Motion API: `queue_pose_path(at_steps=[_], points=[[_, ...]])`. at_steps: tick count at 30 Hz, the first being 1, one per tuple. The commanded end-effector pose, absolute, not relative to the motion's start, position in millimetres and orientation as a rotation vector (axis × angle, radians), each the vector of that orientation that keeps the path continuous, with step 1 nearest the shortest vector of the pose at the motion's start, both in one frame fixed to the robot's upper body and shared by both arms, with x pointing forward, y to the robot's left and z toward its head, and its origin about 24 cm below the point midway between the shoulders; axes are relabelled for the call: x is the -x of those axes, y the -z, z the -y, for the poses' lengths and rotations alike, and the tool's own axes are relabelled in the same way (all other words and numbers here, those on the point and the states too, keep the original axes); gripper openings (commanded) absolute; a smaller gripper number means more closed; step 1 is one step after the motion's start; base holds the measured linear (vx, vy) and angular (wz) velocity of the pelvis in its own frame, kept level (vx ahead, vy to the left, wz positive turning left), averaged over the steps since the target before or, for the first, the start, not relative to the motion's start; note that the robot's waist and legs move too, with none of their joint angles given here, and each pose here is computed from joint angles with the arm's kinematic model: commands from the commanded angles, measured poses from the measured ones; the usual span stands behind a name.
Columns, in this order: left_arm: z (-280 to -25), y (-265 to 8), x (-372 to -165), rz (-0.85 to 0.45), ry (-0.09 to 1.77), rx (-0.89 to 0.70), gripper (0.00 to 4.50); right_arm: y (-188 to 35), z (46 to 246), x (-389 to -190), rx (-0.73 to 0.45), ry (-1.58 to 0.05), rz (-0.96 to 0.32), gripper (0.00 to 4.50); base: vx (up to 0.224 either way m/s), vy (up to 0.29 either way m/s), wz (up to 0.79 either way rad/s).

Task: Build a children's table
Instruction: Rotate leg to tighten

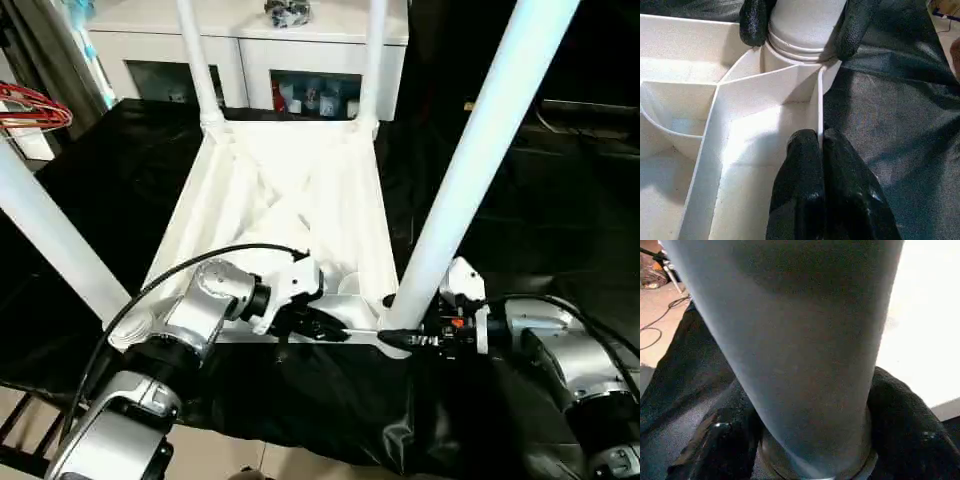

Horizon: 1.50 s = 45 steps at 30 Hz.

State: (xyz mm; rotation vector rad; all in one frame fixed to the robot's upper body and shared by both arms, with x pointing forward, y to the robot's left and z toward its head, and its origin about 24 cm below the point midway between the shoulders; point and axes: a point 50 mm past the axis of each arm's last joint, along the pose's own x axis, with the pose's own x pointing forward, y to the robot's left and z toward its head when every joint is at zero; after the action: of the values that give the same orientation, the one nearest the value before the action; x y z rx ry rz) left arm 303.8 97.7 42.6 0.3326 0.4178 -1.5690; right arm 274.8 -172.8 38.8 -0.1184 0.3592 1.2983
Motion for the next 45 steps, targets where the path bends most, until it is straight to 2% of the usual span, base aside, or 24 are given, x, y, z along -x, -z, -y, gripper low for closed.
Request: queue_pose_path(at_steps=[1, 4, 9, 10, 12, 15, 17, 18, 20, 23, 24, 28, 30, 31, 32, 39, 40, 43, 45], points=[[-80, -50, -310, -0.323, 1.491, -0.279, 0.00, -24, 158.9, -267.1, 0.075, -1.325, -0.404, 2.61, 0.000, 0.000, 0.00], [-72, -49, -315, -0.323, 1.413, -0.286, 0.00, -23, 154.7, -276.4, 0.082, -1.207, -0.351, 2.61, 0.000, 0.000, 0.00], [-55, -50, -323, -0.314, 1.276, -0.277, 0.00, -12, 140.5, -300.7, 0.117, -0.885, -0.339, 2.61, 0.000, 0.000, 0.00], [-55, -50, -323, -0.314, 1.276, -0.277, 0.00, -12, 140.5, -300.7, 0.117, -0.885, -0.339, 2.61, 0.000, 0.000, 0.00], [-46, -52, -329, -0.314, 1.191, -0.279, 0.00, -10, 124.7, -313.6, 0.071, -0.722, -0.328, 2.61, 0.000, 0.000, 0.00], [-42, -53, -331, -0.316, 1.142, -0.293, 0.00, -13, 109.9, -321.9, -0.004, -0.631, -0.309, 2.61, 0.000, 0.000, 0.00], [-41, -53, -331, -0.315, 1.139, -0.297, 0.00, -15, 104.6, -322.2, 0.002, -0.650, -0.291, 2.61, 0.000, 0.000, 0.00], [-41, -52, -331, -0.315, 1.140, -0.302, 0.00, -17, 99.2, -322.1, 0.022, -0.680, -0.271, 2.95, 0.000, 0.000, 0.00], [-42, -52, -330, -0.311, 1.152, -0.304, 0.00, -17, 100.0, -323.3, 0.068, -0.676, -0.264, 3.30, 0.000, 0.000, 0.00], [-43, -52, -327, -0.299, 1.188, -0.310, 0.00, -19, 106.3, -324.4, 0.065, -0.675, -0.261, 3.40, 0.000, 0.000, 0.00], [-44, -52, -325, -0.282, 1.230, -0.310, 0.00, -21, 114.4, -323.8, 0.061, -0.703, -0.254, 3.65, 0.000, 0.000, 0.00], [-49, -53, -323, -0.276, 1.272, -0.297, 0.00, -26, 126.6, -319.1, 0.086, -0.775, -0.231, 3.96, 0.000, 0.000, 0.00], [-54, -54, -322, -0.275, 1.316, -0.291, 0.00, -28, 138.8, -312.3, 0.093, -0.856, -0.230, 3.96, 0.000, 0.000, 0.00], [-54, -54, -322, -0.275, 1.316, -0.291, 0.00, -28, 138.8, -312.3, 0.093, -0.856, -0.230, 3.96, 0.000, 0.000, 0.00], [-59, -55, -320, -0.274, 1.353, -0.291, 0.00, -30, 146.7, -306.1, 0.091, -0.931, -0.243, 3.96, 0.000, 0.000, 0.00], [-74, -57, -312, -0.294, 1.500, -0.272, 0.00, -32, 162.8, -284.7, 0.079, -1.180, -0.317, 3.96, 0.000, 0.000, 0.00], [-76, -57, -312, -0.298, 1.508, -0.274, 0.00, -32, 163.7, -283.5, 0.081, -1.192, -0.325, 3.72, 0.000, 0.000, 0.00], [-81, -56, -311, -0.320, 1.538, -0.273, 0.00, -31, 167.0, -278.6, 0.090, -1.240, -0.362, 3.59, 0.000, 0.000, 0.00], [-84, -56, -310, -0.339, 1.567, -0.275, 0.00, -32, 169.3, -275.6, 0.104, -1.274, -0.385, 3.27, 0.000, 0.000, 0.00]])
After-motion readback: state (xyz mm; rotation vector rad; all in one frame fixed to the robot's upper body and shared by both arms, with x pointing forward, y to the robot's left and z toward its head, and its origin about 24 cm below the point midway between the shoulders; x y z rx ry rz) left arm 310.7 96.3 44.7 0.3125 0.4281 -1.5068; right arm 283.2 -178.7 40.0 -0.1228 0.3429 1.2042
